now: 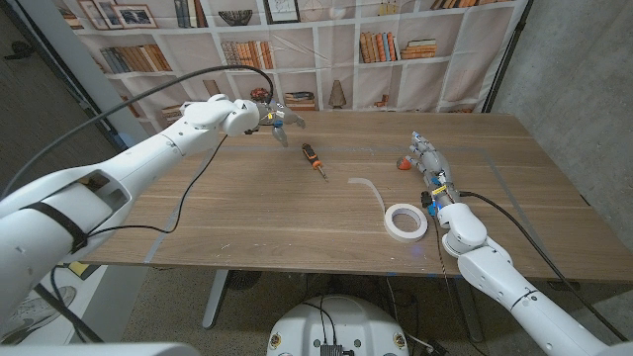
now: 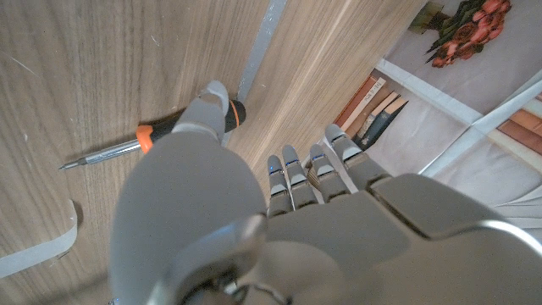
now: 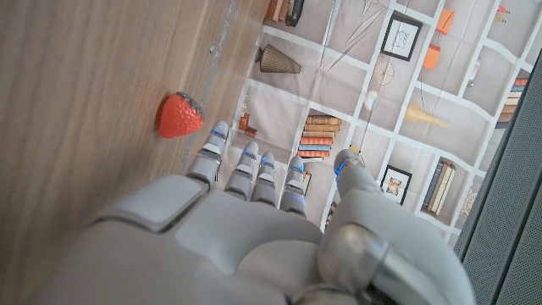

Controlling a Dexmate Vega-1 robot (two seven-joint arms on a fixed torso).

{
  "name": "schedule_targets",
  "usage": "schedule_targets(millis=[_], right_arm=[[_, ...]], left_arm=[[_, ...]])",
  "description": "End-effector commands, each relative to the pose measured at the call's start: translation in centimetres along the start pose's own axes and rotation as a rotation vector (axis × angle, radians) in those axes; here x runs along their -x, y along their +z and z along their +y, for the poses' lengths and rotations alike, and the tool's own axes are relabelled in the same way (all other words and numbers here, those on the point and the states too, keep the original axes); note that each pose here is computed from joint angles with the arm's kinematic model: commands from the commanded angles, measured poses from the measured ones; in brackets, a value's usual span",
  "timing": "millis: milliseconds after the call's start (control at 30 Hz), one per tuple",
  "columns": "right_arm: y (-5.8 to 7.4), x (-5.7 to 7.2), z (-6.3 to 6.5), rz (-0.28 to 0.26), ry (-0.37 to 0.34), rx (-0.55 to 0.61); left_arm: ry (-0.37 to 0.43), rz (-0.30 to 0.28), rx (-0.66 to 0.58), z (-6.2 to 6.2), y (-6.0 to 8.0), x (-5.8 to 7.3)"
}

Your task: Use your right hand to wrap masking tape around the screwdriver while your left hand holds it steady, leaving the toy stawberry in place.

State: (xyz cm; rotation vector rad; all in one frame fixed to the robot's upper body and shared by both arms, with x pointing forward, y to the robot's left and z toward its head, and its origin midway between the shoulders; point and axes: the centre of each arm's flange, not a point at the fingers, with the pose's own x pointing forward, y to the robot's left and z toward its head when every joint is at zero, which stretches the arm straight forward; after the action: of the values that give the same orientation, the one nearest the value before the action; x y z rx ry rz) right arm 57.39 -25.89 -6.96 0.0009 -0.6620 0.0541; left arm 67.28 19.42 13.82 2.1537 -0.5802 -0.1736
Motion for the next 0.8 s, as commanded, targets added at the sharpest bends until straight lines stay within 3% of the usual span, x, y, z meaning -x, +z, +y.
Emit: schedule_targets(millis=[33,533,800], right_arm=[[1.0,1.6,1.5,-0.008,-0.003,0.042],[0.9,1.7,2.0,-0.004,-0.001,0.044],[1.6,2.1,2.0,0.011,-0.009,0.064]], left_arm=[[0.005,-0.103,-0.043,-0.5,1.5,-2.5],[0.017,-0.195,-0.049,-2.1,3.5,-3.8],[-0.004,-0.246,0.086,-3.0,3.6,-4.8]])
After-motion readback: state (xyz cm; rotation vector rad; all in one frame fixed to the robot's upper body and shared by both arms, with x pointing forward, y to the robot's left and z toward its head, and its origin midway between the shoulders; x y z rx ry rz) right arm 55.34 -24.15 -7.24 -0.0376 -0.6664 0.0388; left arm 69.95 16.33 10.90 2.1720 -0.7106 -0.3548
